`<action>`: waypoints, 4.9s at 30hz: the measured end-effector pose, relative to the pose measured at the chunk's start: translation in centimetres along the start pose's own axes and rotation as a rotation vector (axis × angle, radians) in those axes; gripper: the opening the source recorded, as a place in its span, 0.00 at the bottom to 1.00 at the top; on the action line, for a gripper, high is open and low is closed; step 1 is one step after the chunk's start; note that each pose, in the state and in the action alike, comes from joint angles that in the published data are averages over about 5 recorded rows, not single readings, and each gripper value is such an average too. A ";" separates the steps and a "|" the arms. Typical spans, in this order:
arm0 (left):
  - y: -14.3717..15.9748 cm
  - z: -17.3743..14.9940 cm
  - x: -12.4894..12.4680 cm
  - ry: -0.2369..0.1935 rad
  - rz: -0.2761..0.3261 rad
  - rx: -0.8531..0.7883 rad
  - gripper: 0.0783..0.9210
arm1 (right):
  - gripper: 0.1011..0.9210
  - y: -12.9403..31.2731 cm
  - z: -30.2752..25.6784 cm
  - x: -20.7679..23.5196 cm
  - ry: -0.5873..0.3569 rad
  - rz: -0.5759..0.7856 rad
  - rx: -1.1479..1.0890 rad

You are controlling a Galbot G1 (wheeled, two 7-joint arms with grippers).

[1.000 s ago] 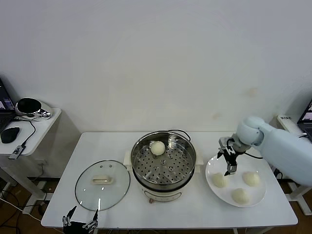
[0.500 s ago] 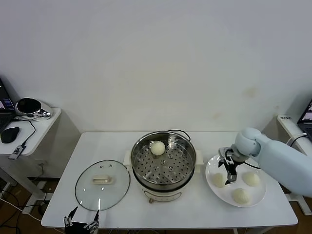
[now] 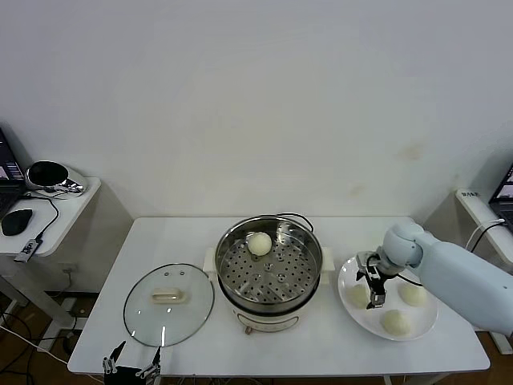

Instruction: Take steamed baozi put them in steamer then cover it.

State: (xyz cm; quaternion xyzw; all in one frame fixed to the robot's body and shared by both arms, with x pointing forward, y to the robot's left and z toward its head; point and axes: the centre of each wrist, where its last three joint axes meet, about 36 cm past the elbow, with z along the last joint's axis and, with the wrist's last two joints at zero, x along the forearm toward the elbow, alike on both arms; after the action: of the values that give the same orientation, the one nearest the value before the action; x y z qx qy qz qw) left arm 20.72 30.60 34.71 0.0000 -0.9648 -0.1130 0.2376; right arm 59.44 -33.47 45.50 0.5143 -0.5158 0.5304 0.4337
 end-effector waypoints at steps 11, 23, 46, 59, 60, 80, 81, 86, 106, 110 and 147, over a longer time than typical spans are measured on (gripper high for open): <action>-0.1 0.2 -0.2 0.005 0.002 0.002 0.88 | 0.88 -0.1 -0.1 -0.6 -0.010 0.014 -0.008; 0.0 0.4 -0.3 0.009 -0.001 0.002 0.88 | 0.65 -0.1 0.4 -0.1 -0.013 0.016 -0.026; 0.2 -0.9 -0.6 -0.035 -0.019 -0.016 0.88 | 0.56 -4.3 -1.4 13.4 -0.067 0.098 -0.022; 0.8 -2.0 -1.0 -0.077 -0.054 -0.018 0.88 | 0.57 -8.5 -11.4 23.3 -0.136 0.116 0.053; 0.8 -2.2 -0.9 -0.080 -0.057 -0.018 0.88 | 0.57 -8.7 -12.4 23.4 -0.143 0.108 0.056; 0.7 -4.1 -0.6 -0.134 -0.082 0.022 0.88 | 0.57 -11.2 -30.9 17.1 -0.179 -0.081 0.035; 0.7 -4.1 -0.6 -0.135 -0.082 0.024 0.88 | 0.57 -11.1 -31.5 16.7 -0.175 -0.086 0.036; 0.7 -4.3 -0.7 -0.143 -0.081 0.035 0.88 | 0.57 -10.7 -33.7 14.7 -0.157 -0.108 0.039; 0.6 -4.5 -0.7 -0.150 -0.076 0.047 0.88 | 0.71 -9.3 -36.2 10.4 -0.104 -0.119 0.056; 0.5 -4.5 -0.7 -0.150 -0.075 0.048 0.88 | 0.84 -9.2 -36.0 10.6 -0.099 -0.105 0.059; 0.2 -4.2 -0.9 -0.113 0.005 0.071 0.88 | 0.88 -3.0 -1.2 18.5 -0.130 0.037 0.055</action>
State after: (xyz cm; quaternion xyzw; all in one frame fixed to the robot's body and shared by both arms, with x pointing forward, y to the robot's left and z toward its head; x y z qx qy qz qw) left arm 23.48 29.97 37.98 -0.0003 -0.9801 -0.0778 0.1828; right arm 60.58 -33.34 64.26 0.5500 -0.5374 0.5176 0.3751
